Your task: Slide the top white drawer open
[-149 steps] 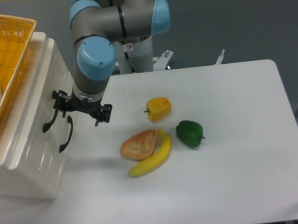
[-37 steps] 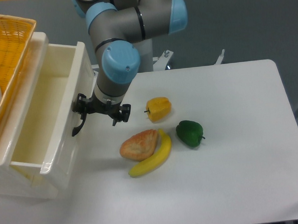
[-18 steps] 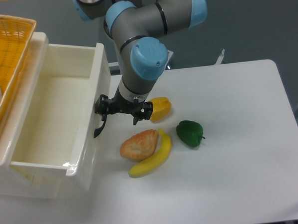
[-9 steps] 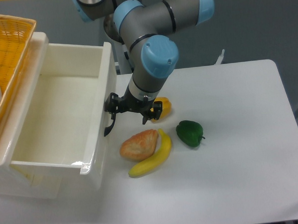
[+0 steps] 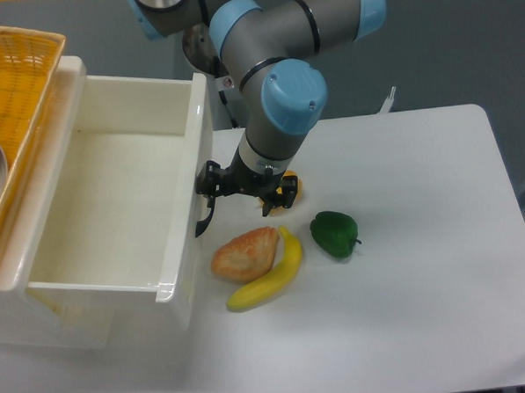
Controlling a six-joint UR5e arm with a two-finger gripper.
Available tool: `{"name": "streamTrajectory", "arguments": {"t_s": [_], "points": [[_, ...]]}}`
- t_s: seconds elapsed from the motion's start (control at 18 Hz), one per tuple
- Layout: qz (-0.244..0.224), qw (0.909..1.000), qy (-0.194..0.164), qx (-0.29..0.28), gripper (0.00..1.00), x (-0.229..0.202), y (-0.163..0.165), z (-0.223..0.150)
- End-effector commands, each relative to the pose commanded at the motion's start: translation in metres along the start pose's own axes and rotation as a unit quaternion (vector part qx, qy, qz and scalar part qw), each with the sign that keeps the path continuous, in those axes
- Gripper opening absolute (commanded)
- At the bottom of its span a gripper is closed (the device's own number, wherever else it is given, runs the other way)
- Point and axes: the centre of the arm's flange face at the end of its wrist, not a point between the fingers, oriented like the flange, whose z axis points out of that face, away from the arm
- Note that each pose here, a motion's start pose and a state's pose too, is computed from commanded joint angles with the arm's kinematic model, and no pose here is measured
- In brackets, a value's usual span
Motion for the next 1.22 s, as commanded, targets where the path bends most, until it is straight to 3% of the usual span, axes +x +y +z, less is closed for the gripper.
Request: {"name": "streamTrajectory", "arguments": {"t_s": [1.22], "points": [[0.008, 0.9995, 0.028, 0.014, 1.0, 0.0086, -0.0041, -0.0052]]}}
